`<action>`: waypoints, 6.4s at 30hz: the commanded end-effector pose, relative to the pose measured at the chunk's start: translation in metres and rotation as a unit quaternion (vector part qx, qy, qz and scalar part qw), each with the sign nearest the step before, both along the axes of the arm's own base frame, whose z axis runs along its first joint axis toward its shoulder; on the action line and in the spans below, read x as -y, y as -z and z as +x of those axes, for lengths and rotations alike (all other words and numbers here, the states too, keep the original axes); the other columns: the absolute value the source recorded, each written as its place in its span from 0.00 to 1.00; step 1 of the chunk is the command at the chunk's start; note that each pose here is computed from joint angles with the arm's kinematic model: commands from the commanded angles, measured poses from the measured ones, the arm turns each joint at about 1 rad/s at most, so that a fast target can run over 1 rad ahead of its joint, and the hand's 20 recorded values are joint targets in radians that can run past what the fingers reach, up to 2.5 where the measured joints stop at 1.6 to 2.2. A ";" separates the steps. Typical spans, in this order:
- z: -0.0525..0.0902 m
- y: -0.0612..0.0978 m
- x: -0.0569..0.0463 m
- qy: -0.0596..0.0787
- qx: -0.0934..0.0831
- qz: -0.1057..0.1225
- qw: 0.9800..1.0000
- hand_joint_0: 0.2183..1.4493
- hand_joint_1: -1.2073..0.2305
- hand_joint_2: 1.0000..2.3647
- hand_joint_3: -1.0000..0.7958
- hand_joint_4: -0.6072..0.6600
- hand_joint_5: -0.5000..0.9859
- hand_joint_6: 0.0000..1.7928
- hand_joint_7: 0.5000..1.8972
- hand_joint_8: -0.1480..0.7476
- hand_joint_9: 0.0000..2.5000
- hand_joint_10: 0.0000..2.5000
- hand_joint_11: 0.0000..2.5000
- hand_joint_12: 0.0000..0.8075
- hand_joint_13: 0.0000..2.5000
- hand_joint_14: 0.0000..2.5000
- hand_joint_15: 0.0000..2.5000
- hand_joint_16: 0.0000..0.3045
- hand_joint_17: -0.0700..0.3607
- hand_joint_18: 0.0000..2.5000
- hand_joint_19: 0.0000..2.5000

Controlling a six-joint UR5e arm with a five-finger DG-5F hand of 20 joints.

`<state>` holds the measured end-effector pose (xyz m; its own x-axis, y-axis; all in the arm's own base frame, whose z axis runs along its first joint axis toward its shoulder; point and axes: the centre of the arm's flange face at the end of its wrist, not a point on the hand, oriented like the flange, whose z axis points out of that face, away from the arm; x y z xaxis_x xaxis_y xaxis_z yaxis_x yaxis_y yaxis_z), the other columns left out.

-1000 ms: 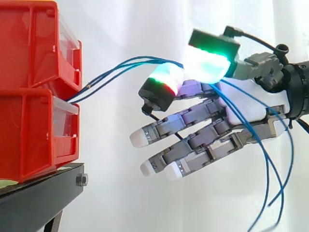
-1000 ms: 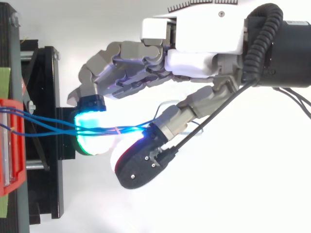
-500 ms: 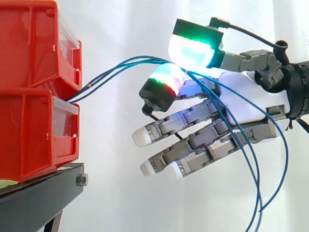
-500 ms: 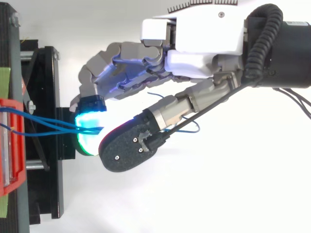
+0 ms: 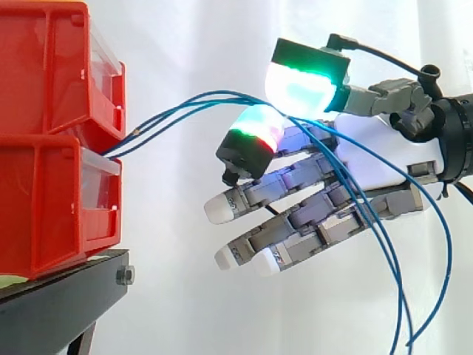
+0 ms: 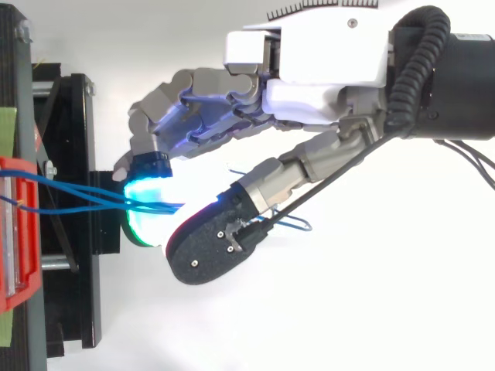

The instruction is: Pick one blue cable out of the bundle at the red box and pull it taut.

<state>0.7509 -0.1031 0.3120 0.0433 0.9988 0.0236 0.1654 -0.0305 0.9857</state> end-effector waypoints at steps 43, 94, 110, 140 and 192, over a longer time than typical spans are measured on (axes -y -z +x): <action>-0.016 0.009 0.018 0.016 -0.059 -0.045 0.997 0.37 0.21 0.01 0.46 0.44 0.24 0.48 0.41 0.43 0.22 0.00 0.09 0.44 0.06 0.00 0.00 0.18 0.45 0.10 0.04; -0.014 0.003 0.017 0.016 -0.056 -0.045 0.997 0.17 0.43 0.00 0.28 0.46 0.24 0.46 0.36 0.47 0.22 0.00 0.07 0.51 0.04 0.00 0.00 0.21 0.50 0.07 0.05; -0.014 0.003 0.017 0.017 -0.055 -0.043 0.997 0.30 0.38 0.01 0.42 0.43 0.25 0.46 0.39 0.43 0.23 0.00 0.08 0.44 0.04 0.00 0.00 0.18 0.44 0.06 0.05; -0.013 0.001 0.017 0.018 -0.053 -0.042 0.998 0.43 0.16 0.01 0.33 0.41 0.22 0.48 0.29 0.40 0.18 0.00 0.08 0.44 0.03 0.00 0.00 0.18 0.45 0.07 0.03; -0.013 0.001 0.015 0.016 -0.053 -0.044 0.998 0.31 0.34 0.01 0.35 0.47 0.25 0.47 0.37 0.45 0.22 0.00 0.08 0.44 0.04 0.00 0.00 0.18 0.44 0.07 0.05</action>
